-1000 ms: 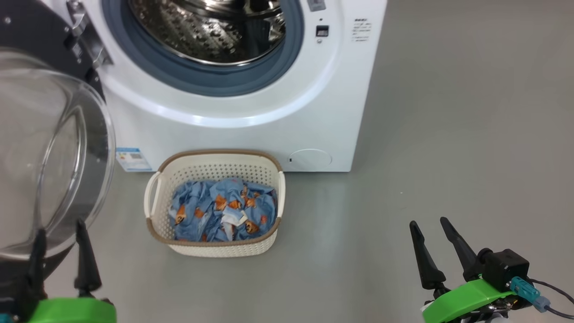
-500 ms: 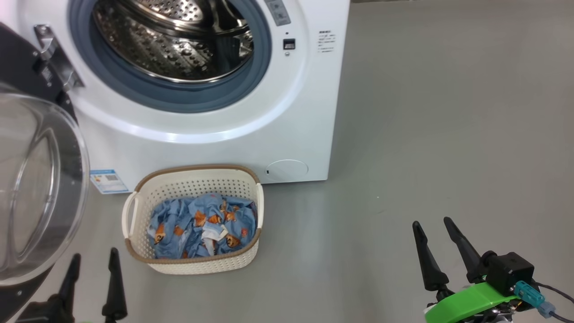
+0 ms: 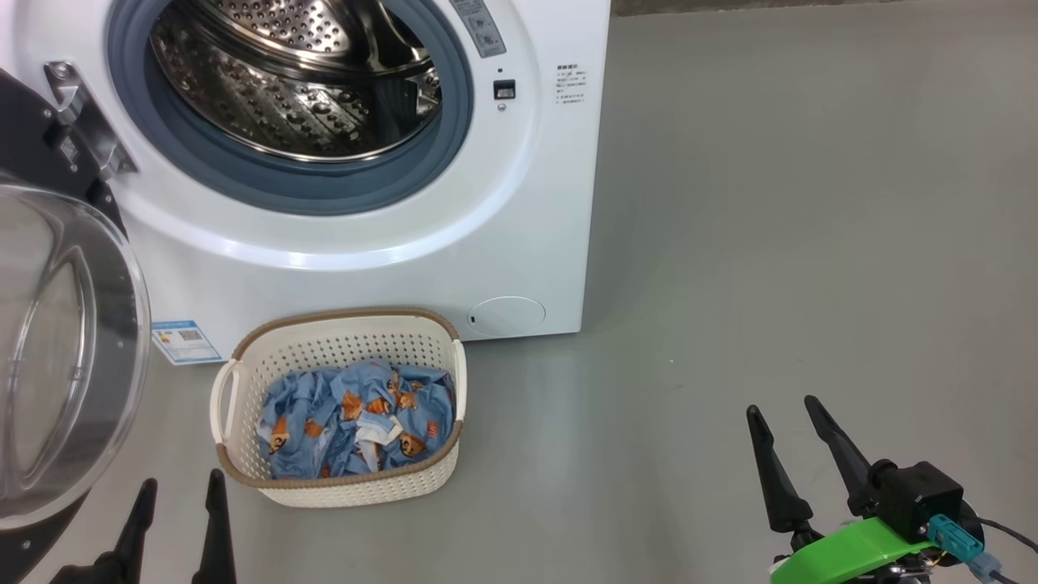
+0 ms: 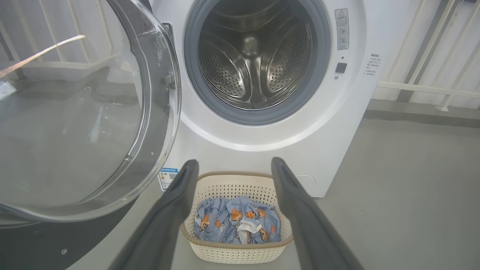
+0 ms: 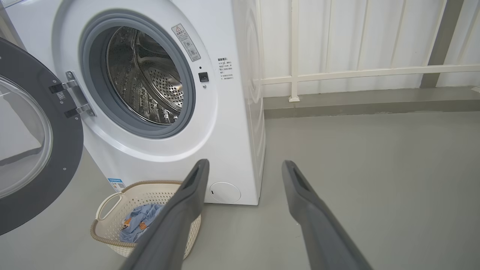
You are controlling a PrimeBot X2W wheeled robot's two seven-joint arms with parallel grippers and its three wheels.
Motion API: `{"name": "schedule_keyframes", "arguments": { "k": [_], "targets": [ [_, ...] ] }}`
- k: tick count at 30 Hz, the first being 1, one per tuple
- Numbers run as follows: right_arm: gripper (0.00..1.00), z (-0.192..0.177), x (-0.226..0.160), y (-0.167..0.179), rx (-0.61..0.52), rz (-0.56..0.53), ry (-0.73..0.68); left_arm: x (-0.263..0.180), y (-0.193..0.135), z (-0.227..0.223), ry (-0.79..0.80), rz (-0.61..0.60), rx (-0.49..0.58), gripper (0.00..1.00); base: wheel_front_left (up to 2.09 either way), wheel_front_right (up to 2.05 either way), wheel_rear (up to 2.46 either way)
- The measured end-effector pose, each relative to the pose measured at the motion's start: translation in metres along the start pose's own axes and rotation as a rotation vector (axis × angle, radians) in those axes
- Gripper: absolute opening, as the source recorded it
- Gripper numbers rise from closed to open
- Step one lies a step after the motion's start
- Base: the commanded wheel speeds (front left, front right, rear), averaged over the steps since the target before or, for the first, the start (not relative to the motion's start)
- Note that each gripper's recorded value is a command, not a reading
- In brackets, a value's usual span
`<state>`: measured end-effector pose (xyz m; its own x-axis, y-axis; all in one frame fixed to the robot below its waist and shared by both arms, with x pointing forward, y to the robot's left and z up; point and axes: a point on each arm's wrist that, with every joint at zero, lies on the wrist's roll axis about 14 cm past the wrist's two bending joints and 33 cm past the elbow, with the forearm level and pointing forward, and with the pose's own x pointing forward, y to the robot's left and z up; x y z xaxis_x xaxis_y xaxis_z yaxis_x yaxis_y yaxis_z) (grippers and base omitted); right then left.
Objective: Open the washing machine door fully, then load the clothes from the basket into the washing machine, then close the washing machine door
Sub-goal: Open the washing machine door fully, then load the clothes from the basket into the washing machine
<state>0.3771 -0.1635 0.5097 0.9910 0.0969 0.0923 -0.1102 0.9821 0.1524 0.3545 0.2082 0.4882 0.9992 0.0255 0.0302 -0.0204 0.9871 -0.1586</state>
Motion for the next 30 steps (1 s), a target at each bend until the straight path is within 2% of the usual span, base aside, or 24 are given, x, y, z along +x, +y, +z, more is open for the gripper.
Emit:
{"name": "schedule_keyframes", "arguments": {
  "k": [30],
  "targets": [
    [1.00,0.000,0.002,0.013,-0.003,0.038,0.000,-0.012,0.007,0.008,-0.027,0.036,-0.014,1.00,0.00,0.00,0.00]
  ]
}}
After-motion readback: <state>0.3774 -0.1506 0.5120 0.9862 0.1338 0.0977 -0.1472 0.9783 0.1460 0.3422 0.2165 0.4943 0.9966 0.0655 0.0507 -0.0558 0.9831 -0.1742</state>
